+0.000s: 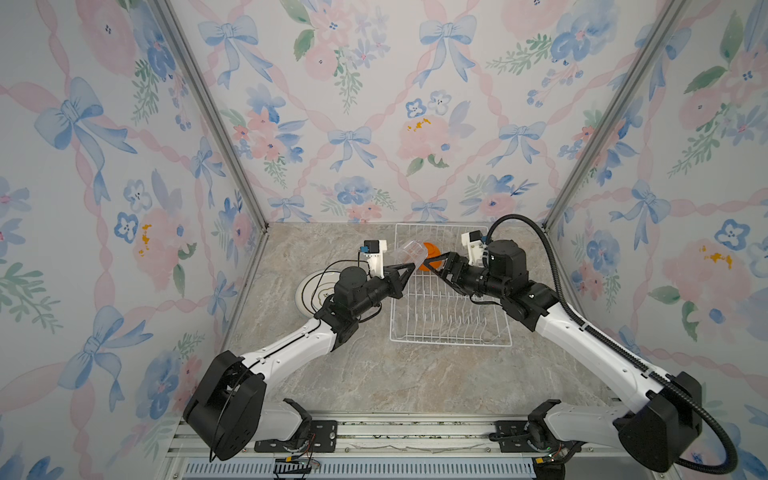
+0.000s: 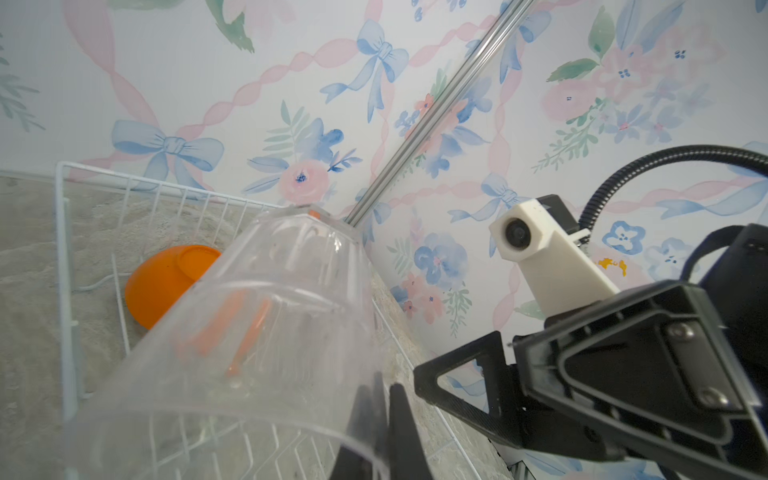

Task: Unload the mixed dishes from the dish rack
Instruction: 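Carry the glass toward the plates with the left gripper while the right withdraws, then lower the clear glass onto the table beside the plate stack and open the left gripper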

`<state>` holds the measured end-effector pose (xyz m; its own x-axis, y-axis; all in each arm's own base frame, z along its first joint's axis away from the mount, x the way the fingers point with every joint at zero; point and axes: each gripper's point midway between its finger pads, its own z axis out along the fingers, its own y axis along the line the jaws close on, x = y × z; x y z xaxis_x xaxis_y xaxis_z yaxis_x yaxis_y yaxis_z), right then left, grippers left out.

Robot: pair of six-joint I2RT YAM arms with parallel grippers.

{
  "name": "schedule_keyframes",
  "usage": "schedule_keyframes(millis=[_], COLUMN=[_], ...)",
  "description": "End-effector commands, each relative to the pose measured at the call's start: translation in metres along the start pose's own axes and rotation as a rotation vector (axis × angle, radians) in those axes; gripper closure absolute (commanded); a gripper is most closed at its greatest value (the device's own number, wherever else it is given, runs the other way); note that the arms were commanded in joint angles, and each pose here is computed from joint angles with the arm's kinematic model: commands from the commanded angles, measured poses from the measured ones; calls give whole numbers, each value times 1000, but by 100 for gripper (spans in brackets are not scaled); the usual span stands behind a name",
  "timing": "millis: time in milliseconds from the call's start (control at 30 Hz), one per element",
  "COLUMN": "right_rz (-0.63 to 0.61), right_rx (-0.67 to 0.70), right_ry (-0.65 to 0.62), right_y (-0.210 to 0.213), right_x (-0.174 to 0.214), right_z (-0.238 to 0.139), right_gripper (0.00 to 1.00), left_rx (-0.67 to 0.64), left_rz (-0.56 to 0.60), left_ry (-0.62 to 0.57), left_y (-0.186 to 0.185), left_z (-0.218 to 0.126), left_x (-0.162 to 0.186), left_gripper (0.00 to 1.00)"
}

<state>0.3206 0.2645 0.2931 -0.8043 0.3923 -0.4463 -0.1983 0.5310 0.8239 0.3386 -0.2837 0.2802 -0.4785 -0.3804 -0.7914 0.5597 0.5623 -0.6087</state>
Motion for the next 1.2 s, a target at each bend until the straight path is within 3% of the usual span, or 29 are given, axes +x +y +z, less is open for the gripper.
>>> schedule_keyframes(millis=[0,267,533,800,1167], right_rz=[-29,-145,-226,-279,-284], right_rx=[50,275,456,629,655], right_ry=[-18,-58,-53,-77,-50], right_y=[-11,-48,-83,-121,-136], right_x=[-1,-5,1,10,22], right_z=[-10,-33,-59,-91,-104], right_gripper=[15,13,12,11,9], left_rx=[-131,-518,-691,-824,-870], left_rz=[88,203,224,315,338], left_ry=[-30,115,239,476,668], left_y=[16,93,159,197,222], left_z=[3,-11,-12,10,26], left_x=[-23,-41,-43,-30,-15], left_gripper=[100,100,100,100,100])
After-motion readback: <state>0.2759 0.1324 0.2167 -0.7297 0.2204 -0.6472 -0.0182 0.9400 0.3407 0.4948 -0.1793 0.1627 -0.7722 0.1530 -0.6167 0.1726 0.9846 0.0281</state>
